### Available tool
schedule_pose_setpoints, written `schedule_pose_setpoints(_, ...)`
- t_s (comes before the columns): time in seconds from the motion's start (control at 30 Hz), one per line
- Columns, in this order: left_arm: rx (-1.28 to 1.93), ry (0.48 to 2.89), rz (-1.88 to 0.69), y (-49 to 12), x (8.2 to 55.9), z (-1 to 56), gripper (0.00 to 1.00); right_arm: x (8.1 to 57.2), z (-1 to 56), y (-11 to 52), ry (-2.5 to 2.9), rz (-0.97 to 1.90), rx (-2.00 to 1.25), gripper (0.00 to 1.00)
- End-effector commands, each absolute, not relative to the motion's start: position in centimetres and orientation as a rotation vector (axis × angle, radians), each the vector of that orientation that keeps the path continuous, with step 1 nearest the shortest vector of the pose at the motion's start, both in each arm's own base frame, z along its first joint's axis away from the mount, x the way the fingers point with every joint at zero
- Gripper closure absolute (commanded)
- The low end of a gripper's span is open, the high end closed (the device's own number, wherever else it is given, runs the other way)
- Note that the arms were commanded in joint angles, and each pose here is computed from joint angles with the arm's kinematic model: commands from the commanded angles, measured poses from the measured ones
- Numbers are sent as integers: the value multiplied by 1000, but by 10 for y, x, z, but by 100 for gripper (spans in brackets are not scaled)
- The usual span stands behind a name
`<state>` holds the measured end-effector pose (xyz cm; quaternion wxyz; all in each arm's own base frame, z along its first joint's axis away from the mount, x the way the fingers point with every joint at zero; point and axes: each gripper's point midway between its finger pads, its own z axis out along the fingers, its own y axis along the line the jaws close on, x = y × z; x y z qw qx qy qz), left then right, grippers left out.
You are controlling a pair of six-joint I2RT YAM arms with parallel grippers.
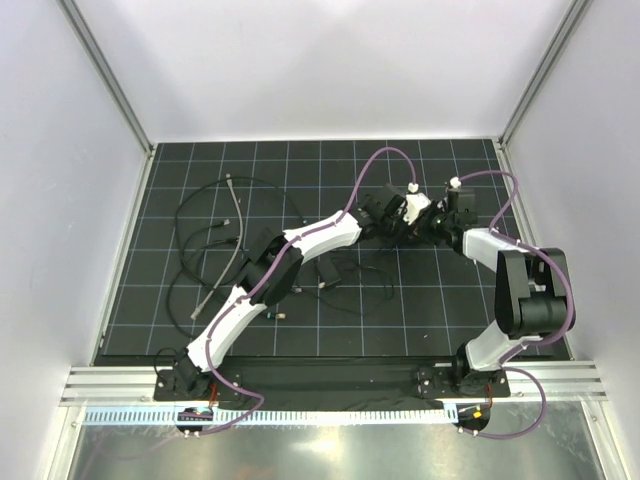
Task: Pull the plug from the switch port
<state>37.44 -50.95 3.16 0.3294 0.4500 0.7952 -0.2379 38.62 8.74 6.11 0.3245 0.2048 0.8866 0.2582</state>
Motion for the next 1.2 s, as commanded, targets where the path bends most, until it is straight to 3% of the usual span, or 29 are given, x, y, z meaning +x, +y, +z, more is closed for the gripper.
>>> schedule_pose_setpoints(0.0, 1158, 2010, -685, -525, 378, 48, 100, 401, 65, 97, 2287, 680, 515, 99)
schedule_pose_setpoints(0.67, 1086, 2184, -855, -497, 359, 27, 100, 410, 19, 67, 2410, 273, 428, 99)
schedule_pose_setpoints(1.17, 1022, 2307, -892, -483, 355, 9, 100, 418, 6, 41, 2423, 12, 582, 99)
